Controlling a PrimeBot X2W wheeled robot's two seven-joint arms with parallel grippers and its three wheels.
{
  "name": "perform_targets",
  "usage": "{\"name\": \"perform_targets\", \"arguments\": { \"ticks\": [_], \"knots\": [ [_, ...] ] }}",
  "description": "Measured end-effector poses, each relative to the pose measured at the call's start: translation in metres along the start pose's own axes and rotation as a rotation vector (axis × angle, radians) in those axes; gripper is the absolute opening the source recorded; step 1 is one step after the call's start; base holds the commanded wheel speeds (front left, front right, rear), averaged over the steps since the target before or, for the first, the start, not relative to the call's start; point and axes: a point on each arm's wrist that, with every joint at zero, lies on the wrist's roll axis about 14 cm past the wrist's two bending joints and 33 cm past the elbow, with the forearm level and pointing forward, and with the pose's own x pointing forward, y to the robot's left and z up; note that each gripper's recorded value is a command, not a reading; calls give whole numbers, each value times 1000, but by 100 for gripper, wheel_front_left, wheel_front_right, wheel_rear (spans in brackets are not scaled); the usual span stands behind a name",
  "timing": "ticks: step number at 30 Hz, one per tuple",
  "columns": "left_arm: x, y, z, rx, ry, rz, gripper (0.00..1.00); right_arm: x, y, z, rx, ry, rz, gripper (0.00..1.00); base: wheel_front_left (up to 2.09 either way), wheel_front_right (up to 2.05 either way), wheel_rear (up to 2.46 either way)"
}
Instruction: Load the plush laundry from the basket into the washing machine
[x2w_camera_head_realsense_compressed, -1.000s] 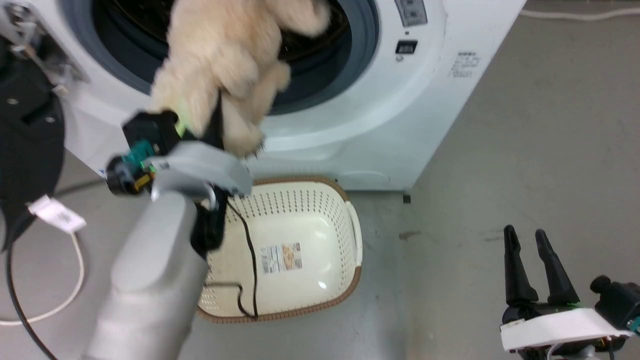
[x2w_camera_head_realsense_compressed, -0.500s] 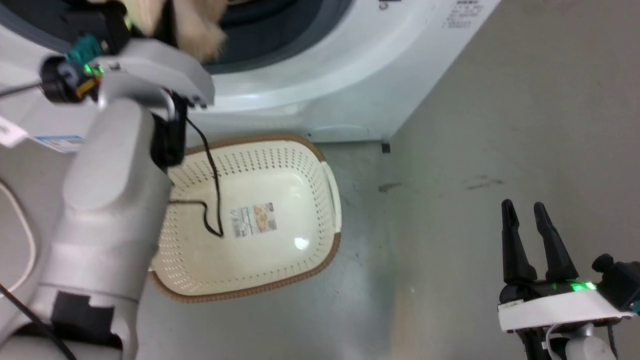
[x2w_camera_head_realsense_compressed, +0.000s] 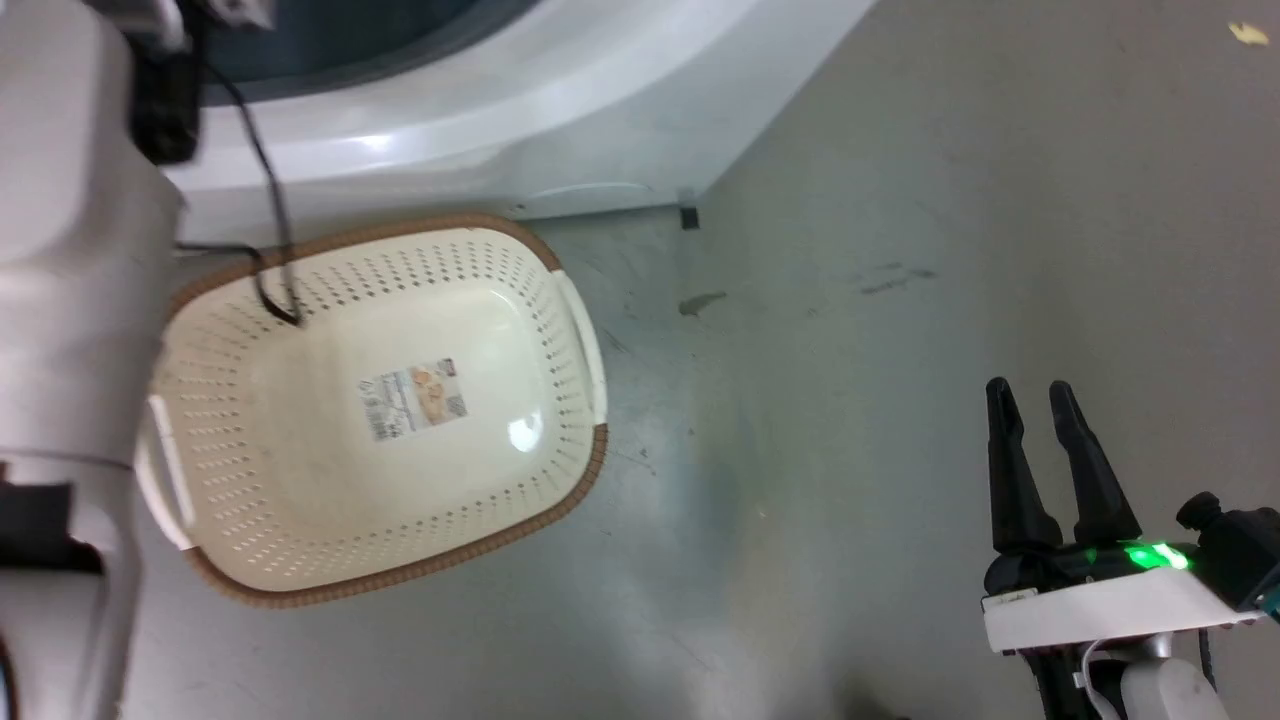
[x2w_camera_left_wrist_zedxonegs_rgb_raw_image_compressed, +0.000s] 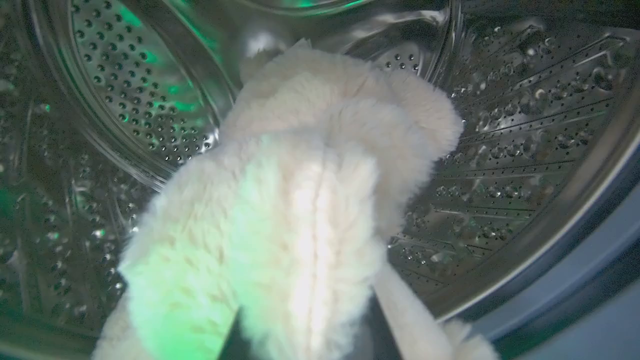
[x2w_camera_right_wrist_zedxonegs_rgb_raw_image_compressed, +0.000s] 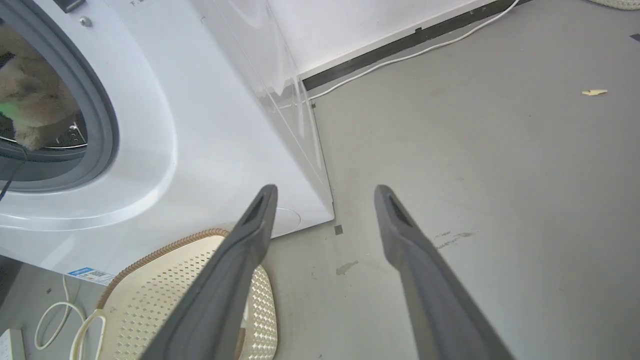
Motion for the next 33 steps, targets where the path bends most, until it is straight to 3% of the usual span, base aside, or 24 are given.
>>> {"name": "perform_targets", "arguments": {
  "ticks": [8,23,24,25,26,33],
  "knots": [
    [33,14,-16,47,26,11,0,1,-14,-8,5,23,-47,100,0,0,0],
    [72,20,-47,22,114,47,0,-1,-33,-23,-16,71,-113,100,0,0,0],
    [72,20,-51,22,129,47,15,-1,-34,-24,-14,73,-115,100,0,0,0],
    [72,19,-54,25,142,46,47,0,-34,-25,-13,74,-115,100,0,0,0],
    [71,20,-57,23,150,49,100,0,-34,-26,-13,76,-116,100,0,0,0],
    [68,21,-56,-5,151,58,100,3,-29,-29,-4,83,-100,100,0,0,0]
  ]
}}
